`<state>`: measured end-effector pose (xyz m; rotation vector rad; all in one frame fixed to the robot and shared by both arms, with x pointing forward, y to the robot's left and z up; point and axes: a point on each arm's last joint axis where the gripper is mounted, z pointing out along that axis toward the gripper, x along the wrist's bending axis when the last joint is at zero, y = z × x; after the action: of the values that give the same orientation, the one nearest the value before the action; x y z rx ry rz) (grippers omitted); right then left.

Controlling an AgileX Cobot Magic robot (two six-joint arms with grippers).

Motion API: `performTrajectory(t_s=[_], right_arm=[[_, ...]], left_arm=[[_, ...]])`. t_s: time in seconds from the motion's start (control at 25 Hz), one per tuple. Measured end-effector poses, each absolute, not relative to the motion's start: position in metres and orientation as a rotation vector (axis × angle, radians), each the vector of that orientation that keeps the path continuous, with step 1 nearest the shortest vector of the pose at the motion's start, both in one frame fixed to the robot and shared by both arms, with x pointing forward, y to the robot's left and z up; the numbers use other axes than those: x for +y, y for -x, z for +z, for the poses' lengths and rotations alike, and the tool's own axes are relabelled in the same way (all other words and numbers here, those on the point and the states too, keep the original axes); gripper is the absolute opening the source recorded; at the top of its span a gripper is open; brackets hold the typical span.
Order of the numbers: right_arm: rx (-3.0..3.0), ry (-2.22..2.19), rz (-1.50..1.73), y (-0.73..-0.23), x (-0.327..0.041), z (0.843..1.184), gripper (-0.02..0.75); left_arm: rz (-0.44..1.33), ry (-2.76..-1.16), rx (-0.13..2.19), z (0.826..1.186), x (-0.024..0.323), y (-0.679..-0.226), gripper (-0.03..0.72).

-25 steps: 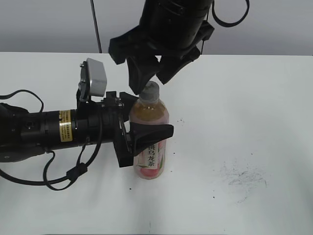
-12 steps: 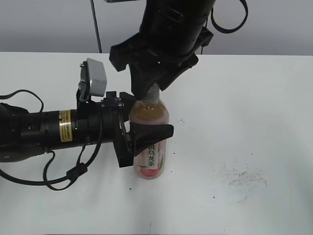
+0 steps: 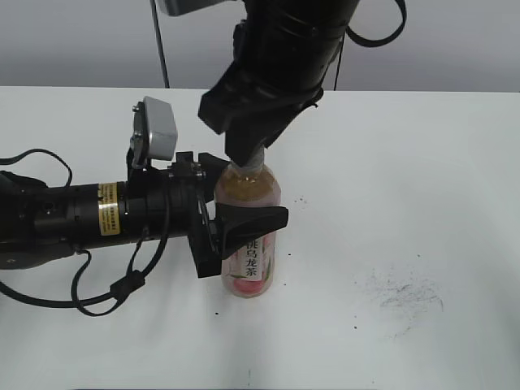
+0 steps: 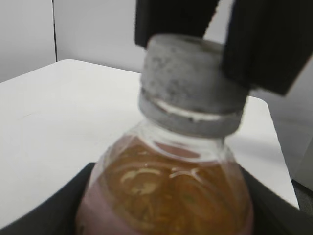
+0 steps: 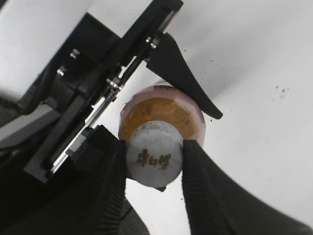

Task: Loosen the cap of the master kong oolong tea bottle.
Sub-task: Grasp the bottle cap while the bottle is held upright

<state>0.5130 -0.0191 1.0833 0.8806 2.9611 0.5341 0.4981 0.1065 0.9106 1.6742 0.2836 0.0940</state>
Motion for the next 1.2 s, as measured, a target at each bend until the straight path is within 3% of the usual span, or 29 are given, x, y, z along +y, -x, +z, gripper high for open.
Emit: performTrajectory(t_s=[0.64,0.8,0.92,1.08,1.2], right_arm=[[2.815,0.755,0.433,-0.5131,-0.0196,1.0855,0.25],[2.633,1.163,0.384,-0.5116,-0.0201,1.0876,0.077],[2.49,1.413,0.344,-0.5114,-0.0203,1.0873,0.042],[2.423,1.51,0.328,-0.5113,-0.0204,1.0876,0.056],[2.502,1.392,0.349,-0.5113,-0.0203,1.0876,0.172]], left_arm=[[0.094,-1.674,0.284,0.9106,0.1065,-0.4981,0.448],[0.095,-1.672,0.307,0.9104,0.1073,-0.4995,0.448],[0.095,-1.67,0.312,0.9105,0.1074,-0.4999,0.448],[0.095,-1.671,0.314,0.9104,0.1074,-0.4999,0.448],[0.094,-1.671,0.313,0.9104,0.1074,-0.4998,0.448]])
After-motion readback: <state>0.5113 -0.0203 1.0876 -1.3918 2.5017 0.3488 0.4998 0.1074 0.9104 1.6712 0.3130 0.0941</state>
